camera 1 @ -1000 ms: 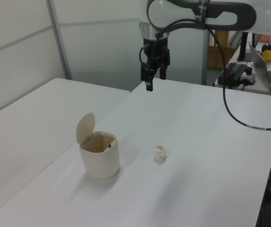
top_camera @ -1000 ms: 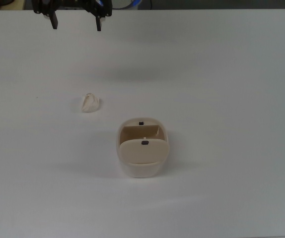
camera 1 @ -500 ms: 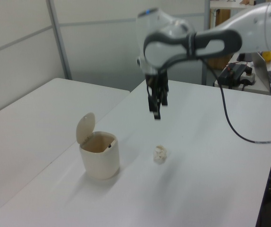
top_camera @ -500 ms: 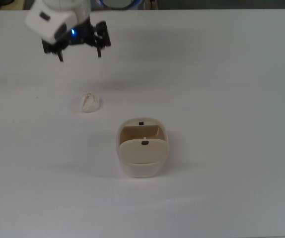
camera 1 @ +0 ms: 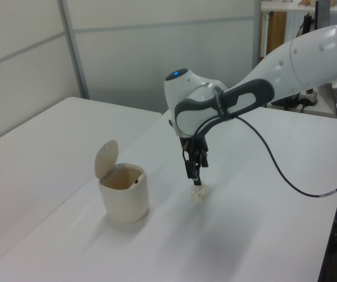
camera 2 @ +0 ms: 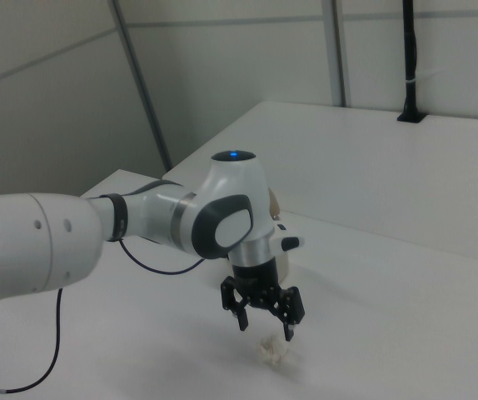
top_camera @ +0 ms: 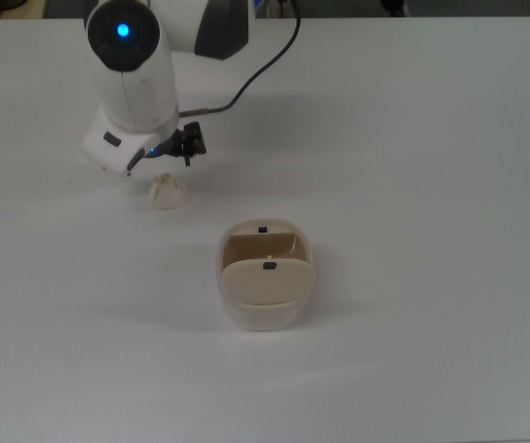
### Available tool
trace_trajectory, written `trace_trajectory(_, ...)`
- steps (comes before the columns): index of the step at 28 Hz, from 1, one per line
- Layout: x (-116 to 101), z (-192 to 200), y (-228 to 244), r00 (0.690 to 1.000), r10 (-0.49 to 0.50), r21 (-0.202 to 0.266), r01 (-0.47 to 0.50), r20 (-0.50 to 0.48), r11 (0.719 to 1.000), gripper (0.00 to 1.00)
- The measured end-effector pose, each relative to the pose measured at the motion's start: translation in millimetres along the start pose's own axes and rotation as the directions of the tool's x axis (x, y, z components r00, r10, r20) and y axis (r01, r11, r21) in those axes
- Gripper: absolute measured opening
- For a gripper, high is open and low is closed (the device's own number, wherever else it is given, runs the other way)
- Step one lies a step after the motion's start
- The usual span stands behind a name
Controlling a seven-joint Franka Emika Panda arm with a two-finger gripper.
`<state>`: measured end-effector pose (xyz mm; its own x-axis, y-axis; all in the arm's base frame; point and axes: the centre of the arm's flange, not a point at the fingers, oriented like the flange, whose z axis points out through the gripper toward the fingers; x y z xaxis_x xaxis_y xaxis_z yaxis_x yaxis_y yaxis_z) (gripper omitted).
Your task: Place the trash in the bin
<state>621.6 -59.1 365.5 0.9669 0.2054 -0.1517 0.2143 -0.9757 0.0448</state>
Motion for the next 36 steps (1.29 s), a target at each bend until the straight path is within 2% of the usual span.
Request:
trace_trajectory(6, 7.5, 21.4, 4.3, 1.000, 0.003, 0.005, -0.003, -0.002, 1.000, 1.00)
trace_trajectory(11, 9.1, 27.2, 4.2, 1.000, 0.002, 0.007, -0.002, 0.003, 1.000, 0.83)
trace_trajectory(17, 18.6, 41.0, 2.7, 1.000, -0.005, 0.004, 0.005, -0.026, 1.000, 0.81)
trace_trajectory(20, 23.5, 45.7, 2.7, 0.999, -0.006, 0.000, 0.006, -0.050, 1.000, 0.71)
trace_trajectory(23, 26.1, 43.0, 3.6, 0.997, -0.006, -0.006, 0.005, -0.071, 1.000, 0.70)
trace_trajectory(29, 27.7, 1.9, 8.8, 0.990, 0.000, -0.030, -0.005, -0.144, 1.000, 0.46)
trace_trajectory(32, 23.7, -20.7, 9.5, 0.985, 0.002, -0.041, -0.009, -0.175, 0.999, 0.45)
trace_trajectory(36, 17.6, -25.9, 7.9, 0.987, 0.001, -0.042, -0.008, -0.162, 0.999, 0.57)
